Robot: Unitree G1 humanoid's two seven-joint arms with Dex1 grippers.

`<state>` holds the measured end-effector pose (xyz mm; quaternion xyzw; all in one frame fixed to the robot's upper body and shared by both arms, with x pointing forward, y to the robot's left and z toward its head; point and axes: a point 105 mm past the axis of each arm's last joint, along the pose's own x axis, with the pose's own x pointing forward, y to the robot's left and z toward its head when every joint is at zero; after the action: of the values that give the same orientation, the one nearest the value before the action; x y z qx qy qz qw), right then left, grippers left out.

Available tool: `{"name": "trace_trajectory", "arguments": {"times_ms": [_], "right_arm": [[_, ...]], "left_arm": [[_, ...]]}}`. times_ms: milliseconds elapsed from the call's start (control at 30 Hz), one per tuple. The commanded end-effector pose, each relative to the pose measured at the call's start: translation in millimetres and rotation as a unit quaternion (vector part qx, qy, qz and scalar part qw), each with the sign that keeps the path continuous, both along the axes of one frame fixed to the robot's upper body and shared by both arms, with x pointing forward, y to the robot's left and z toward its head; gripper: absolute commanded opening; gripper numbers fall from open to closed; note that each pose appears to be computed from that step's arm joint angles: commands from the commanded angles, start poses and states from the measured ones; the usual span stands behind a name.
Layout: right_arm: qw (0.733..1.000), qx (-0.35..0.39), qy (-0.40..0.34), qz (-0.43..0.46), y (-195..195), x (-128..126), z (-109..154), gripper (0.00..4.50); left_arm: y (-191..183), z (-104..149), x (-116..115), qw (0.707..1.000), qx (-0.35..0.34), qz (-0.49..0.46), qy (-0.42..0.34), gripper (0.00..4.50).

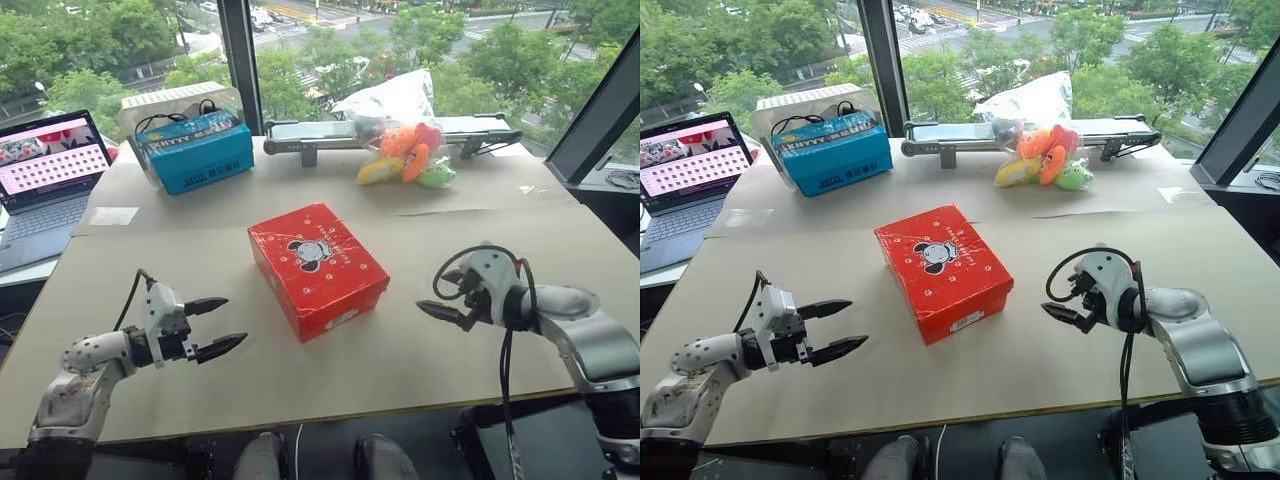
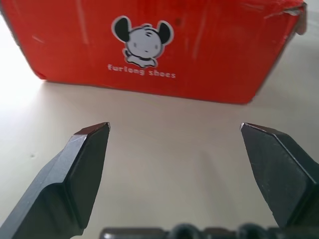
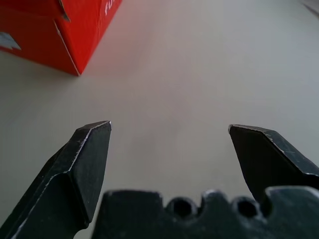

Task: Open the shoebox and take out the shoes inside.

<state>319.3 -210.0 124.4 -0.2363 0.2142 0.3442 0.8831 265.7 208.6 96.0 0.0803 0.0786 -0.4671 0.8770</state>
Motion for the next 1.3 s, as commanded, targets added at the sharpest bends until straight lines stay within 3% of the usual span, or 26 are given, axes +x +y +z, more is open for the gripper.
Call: {"name": "trace_trajectory", "arguments": {"times_ms": [33, 333, 467, 633, 767, 800, 933, 1100, 1300], "right_arm": [[0.999, -0.029, -0.012, 0.009, 7.4, 11.9, 3.8, 4.45], [0.999, 0.011, 0.010, 0.041, 42.0, 16.2, -13.6, 4.45], [1.000, 0.007, 0.003, 0.024, 32.6, 21.9, -10.5, 3.40], [1.000, -0.018, 0.004, 0.014, 21.3, 25.4, -13.5, 1.60], [1.000, 0.009, 0.003, 0.027, 34.8, 26.1, -12.8, 0.24], [0.999, 0.021, -0.001, 0.032, 40.0, 26.3, -10.1, 0.07], [0.996, 0.076, -0.018, 0.040, 54.8, 30.9, 5.6, 0.07], [0.991, 0.119, -0.038, 0.042, 62.5, 38.2, 18.3, 0.07], [0.986, 0.157, -0.046, 0.045, 67.7, 41.4, 29.7, 0.07]], "left_arm": [[-6.3, -6.7, -15.2, 0.999, 0.026, -0.034, -0.013, 4.50], [-0.9, -16.2, -41.1, 0.999, 0.024, -0.039, 0.003, 4.50], [-1.2, -15.4, -46.5, 0.999, 0.026, -0.039, 0.008, 4.50], [-3.5, -15.0, -48.3, 0.999, 0.025, -0.040, 0.013, 4.50], [-3.8, -15.0, -48.0, 0.999, 0.026, -0.040, 0.014, 4.50], [-3.7, -15.2, -48.2, 0.999, 0.026, -0.040, 0.014, 4.50], [-5.0, -14.6, -52.9, 0.998, 0.025, -0.050, 0.015, 4.50], [-2.6, 2.5, -39.3, 0.999, 0.009, -0.015, -0.052, 4.50], [-3.8, 4.4, -42.1, 0.998, -0.018, -0.002, -0.052, 4.50]]}}
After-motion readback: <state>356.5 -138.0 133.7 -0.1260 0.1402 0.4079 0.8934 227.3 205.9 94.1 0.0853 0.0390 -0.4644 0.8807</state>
